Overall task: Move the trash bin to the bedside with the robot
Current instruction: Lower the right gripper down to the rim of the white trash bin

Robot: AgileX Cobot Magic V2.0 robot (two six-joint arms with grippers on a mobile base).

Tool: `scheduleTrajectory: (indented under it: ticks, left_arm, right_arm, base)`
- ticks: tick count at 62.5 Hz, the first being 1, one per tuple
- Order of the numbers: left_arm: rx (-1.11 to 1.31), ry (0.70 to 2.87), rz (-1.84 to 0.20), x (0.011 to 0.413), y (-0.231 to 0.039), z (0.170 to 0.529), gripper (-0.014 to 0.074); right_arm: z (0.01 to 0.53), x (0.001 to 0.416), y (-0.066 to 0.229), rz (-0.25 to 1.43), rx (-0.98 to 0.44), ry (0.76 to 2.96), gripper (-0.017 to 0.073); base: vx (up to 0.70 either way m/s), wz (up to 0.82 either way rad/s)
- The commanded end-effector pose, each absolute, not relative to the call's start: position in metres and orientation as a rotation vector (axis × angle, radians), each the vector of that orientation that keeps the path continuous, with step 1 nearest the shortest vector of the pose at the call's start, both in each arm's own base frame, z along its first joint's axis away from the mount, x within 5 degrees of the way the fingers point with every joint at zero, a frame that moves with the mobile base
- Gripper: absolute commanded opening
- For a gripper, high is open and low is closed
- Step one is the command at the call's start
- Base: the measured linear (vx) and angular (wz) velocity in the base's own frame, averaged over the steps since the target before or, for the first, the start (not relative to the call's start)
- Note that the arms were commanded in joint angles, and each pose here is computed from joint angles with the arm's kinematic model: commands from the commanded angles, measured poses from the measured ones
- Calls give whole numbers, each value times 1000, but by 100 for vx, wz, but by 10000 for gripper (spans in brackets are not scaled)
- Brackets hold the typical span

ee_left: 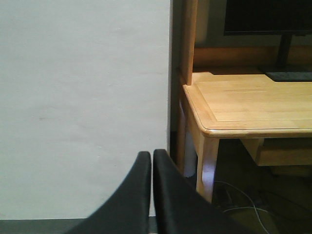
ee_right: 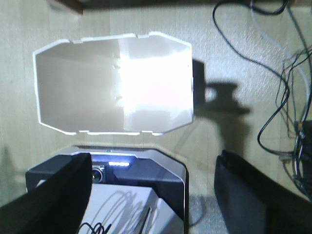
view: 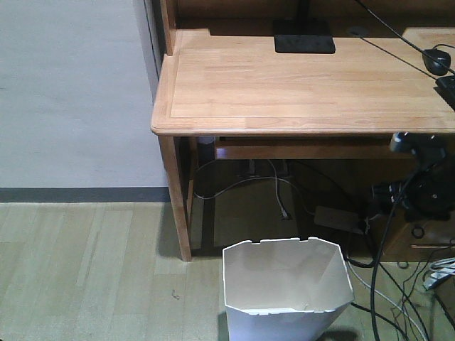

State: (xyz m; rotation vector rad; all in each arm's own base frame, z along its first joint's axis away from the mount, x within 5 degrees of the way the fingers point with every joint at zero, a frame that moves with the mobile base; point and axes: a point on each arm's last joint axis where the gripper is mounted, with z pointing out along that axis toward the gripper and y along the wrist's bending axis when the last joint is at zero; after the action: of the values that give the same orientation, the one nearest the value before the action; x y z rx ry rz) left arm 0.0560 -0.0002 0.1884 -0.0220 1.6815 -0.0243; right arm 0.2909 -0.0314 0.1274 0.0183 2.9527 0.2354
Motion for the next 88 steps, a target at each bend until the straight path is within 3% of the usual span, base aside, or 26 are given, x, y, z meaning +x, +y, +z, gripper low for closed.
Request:
scheduleTrajectory:
  ticks: [1,9,34,88]
  left_arm:
    - [-30,1608,-38,56,0,190,-6]
    - [-30,1608,-38,56,0,190,-6]
    - [-30,1608,-38,56,0,190,-6]
    - [-30,1608,-38,56,0,190,-6]
  right_arm:
    - [116,305,-38,200,23,2900,518]
    - [88,313,-41,137,32,2887,518]
    - [2,338,-41,109,-152,2986,518]
    - [-142,361,-43,181,-185,3135,518]
  base:
    - [0,0]
    - [0,0]
    - [0,0]
    - [0,0]
